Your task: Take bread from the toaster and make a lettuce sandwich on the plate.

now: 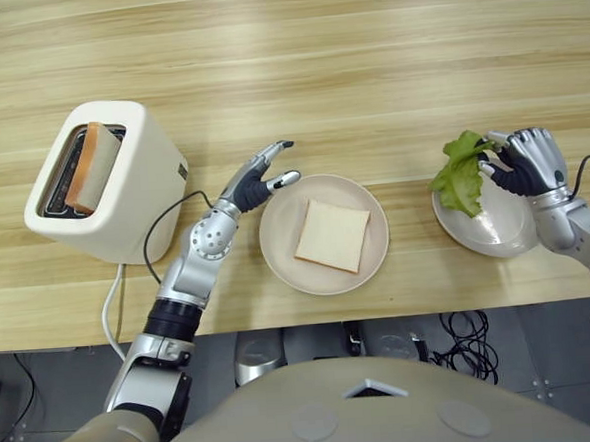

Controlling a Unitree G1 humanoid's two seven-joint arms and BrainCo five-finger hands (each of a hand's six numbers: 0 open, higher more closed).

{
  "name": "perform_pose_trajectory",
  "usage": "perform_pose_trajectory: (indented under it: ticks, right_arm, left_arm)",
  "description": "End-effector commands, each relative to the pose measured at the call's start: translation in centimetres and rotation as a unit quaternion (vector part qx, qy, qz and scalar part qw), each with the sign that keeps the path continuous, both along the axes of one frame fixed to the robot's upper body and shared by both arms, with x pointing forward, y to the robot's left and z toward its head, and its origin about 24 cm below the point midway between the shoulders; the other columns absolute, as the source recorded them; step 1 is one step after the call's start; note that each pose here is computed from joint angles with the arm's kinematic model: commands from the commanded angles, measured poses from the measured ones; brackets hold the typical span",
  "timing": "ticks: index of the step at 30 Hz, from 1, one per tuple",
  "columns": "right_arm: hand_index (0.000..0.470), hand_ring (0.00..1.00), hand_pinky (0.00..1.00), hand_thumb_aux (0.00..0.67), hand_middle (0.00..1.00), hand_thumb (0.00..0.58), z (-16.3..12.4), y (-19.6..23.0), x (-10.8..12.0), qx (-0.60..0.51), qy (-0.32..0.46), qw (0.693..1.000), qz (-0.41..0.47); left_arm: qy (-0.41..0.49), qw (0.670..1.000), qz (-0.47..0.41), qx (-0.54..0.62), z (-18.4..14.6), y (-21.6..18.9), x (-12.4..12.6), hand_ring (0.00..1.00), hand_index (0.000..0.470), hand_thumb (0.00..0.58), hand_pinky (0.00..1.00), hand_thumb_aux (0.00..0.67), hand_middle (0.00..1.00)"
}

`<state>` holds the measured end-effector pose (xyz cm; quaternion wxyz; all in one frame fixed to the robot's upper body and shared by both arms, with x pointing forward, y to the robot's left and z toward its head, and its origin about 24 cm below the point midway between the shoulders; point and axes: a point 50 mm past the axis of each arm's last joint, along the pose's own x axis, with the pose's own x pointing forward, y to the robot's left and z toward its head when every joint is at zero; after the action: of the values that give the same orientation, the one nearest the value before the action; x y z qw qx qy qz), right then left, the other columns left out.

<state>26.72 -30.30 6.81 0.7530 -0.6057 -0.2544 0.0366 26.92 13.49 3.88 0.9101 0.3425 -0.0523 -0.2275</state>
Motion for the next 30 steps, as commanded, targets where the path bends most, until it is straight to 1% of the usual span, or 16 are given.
perform_pose_trajectory:
  ticks: [1,5,9,12,14,19,22,26,30]
  right_arm:
    - [0.46,1.0,1.0,0.67,1.0,0.58,1.7,1.4,0.5,0.008,-0.026,0.999,0.046]
    - [0.46,1.0,1.0,0.67,1.0,0.58,2.9,3.5,0.6,0.038,-0.043,0.994,0.092]
    - [0.46,1.0,1.0,0.67,1.0,0.58,3.3,5.8,0.4,0.05,-0.041,0.989,0.136]
    - [0.46,1.0,1.0,0.67,1.0,0.58,3.7,7.4,0.3,0.089,-0.032,0.982,0.162]
    - [0.46,1.0,1.0,0.67,1.0,0.58,3.2,8.5,0.2,0.104,-0.006,0.978,0.182]
    - [0.46,1.0,1.0,0.67,1.0,0.58,0.9,11.3,-0.6,0.129,0.081,0.962,0.229]
    - [0.46,1.0,1.0,0.67,1.0,0.58,0.2,12.5,-1.0,0.146,0.121,0.949,0.251]
    - [0.46,1.0,1.0,0.67,1.0,0.58,-0.5,14.2,-2.2,0.194,0.19,0.917,0.293]
    - [0.46,1.0,1.0,0.67,1.0,0.58,-1.0,15.0,-3.0,0.215,0.257,0.889,0.314]
  left_arm:
    - [0.008,1.0,0.005,0.006,-0.5,0.3,0.0,0.0,0.0,0.0,0.0,0.0,0.0]
    - [0.002,1.0,0.009,0.002,-0.3,0.4,0.2,0.0,0.0,0.0,0.0,0.0,0.0]
    - [-0.006,1.0,0.019,-0.004,0.1,0.8,0.5,0.0,0.0,0.0,0.0,0.0,0.0]
    - [-0.008,1.0,0.02,-0.007,0.2,0.8,0.6,0.0,0.0,0.0,0.0,0.0,0.0]
    - [-0.015,0.999,0.025,-0.013,0.5,0.9,0.6,0.0,0.0,0.0,0.0,0.0,0.0]
    - [-0.047,0.997,0.051,-0.026,2.0,2.0,1.2,0.0,0.0,0.0,0.0,0.0,0.0]
    - [-0.061,0.996,0.062,-0.03,2.8,2.6,1.4,0.0,0.0,0.0,0.0,0.0,0.0]
    - [-0.069,0.994,0.074,-0.036,3.3,3.4,1.6,0.0,0.0,0.0,0.0,0.0,0.0]
    - [-0.059,0.994,0.085,-0.035,2.9,3.8,1.8,0.0,0.0,0.0,0.0,0.0,0.0]
